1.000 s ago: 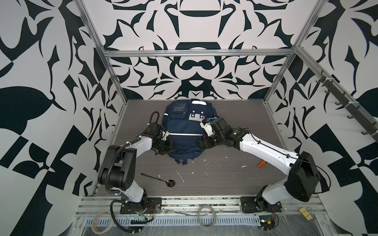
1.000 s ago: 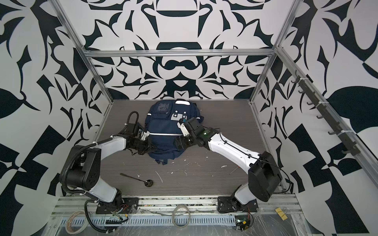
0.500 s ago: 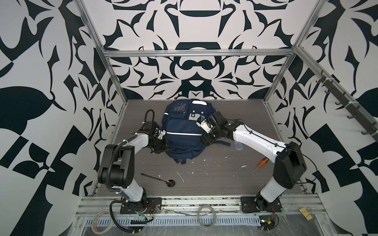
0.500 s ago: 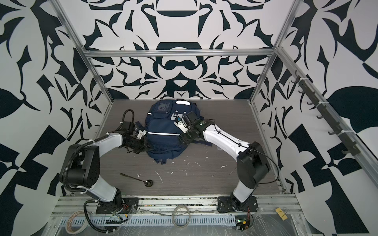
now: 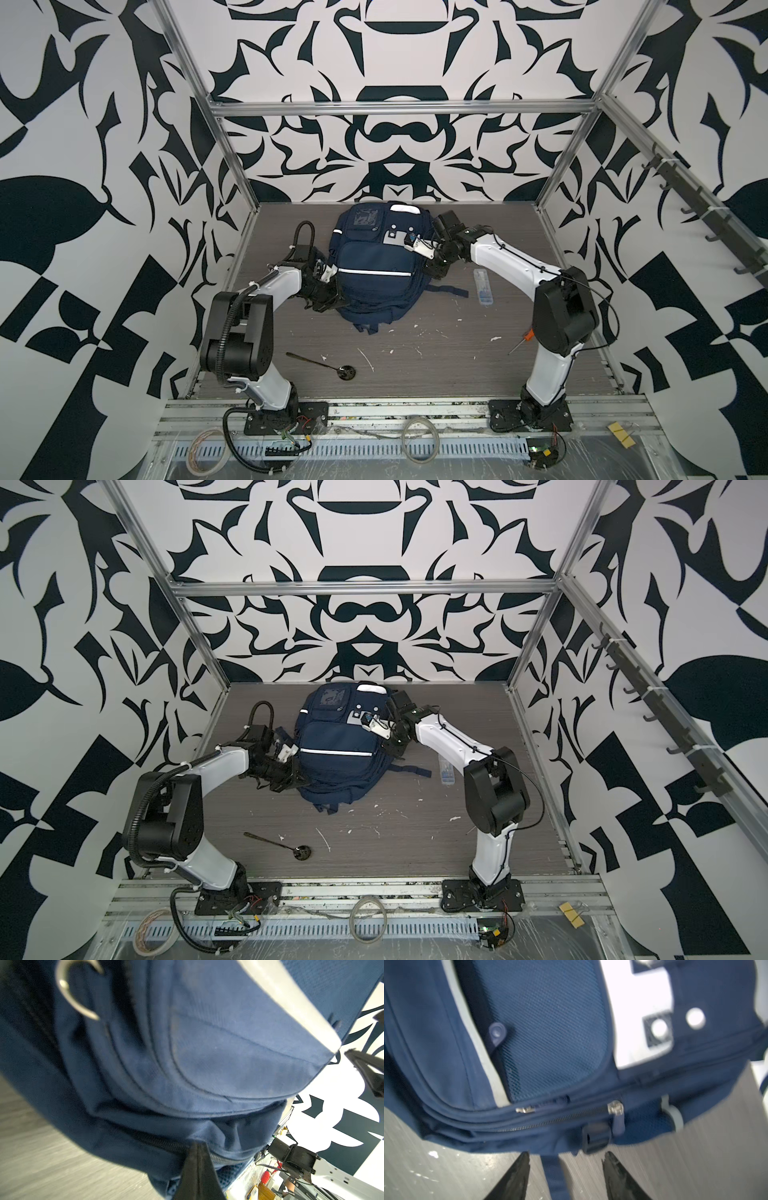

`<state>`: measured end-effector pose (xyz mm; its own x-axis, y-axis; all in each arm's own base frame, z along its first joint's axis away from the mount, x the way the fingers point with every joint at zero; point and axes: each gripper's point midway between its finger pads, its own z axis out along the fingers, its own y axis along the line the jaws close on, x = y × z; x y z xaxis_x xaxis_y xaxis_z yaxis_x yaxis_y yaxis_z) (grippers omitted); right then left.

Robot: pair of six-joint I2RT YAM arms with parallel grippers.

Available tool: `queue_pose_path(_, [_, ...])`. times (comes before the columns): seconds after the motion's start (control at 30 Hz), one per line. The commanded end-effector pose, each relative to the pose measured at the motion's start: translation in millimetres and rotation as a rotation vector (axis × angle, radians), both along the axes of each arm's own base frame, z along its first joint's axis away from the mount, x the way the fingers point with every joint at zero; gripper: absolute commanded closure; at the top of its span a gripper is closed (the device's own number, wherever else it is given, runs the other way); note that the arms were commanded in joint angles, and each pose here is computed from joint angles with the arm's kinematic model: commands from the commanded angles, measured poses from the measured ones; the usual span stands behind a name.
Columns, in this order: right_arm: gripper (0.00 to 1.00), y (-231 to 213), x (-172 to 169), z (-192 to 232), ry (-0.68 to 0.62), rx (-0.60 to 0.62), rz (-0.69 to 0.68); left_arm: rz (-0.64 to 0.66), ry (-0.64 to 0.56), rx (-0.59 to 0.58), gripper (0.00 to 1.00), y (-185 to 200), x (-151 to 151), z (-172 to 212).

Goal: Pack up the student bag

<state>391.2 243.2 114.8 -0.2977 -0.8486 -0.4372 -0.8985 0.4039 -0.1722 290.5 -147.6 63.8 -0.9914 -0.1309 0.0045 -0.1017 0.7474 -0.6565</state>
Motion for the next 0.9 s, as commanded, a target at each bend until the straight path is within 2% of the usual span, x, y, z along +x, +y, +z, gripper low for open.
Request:
queue_pose_path(0.0, [0.45, 11.2, -10.7, -2.5, 0.020, -0.019, 0.128, -0.003, 0.063, 0.000, 1.00, 1.3, -8.7, -3.3])
queue_pose_path(0.5, [0.45, 40.2, -4.8, -14.0, 0.029, 0.000, 0.216, 0.034, 0.091, -0.024, 1.00, -0.8, -12.5, -10.2])
queue_pose_path(0.7, [0.60, 45.4, -4.5, -28.3, 0.070, 0.011, 0.210, 0.034, 0.090, -0.026, 1.00, -1.3, -11.4, -8.6])
queue_pose_path(0.87, [0.68, 38.6, -2.6, -29.1, 0.074, 0.005, 0.187, 0.038, 0.089, -0.028, 1.00, -1.4, -10.7, -9.4])
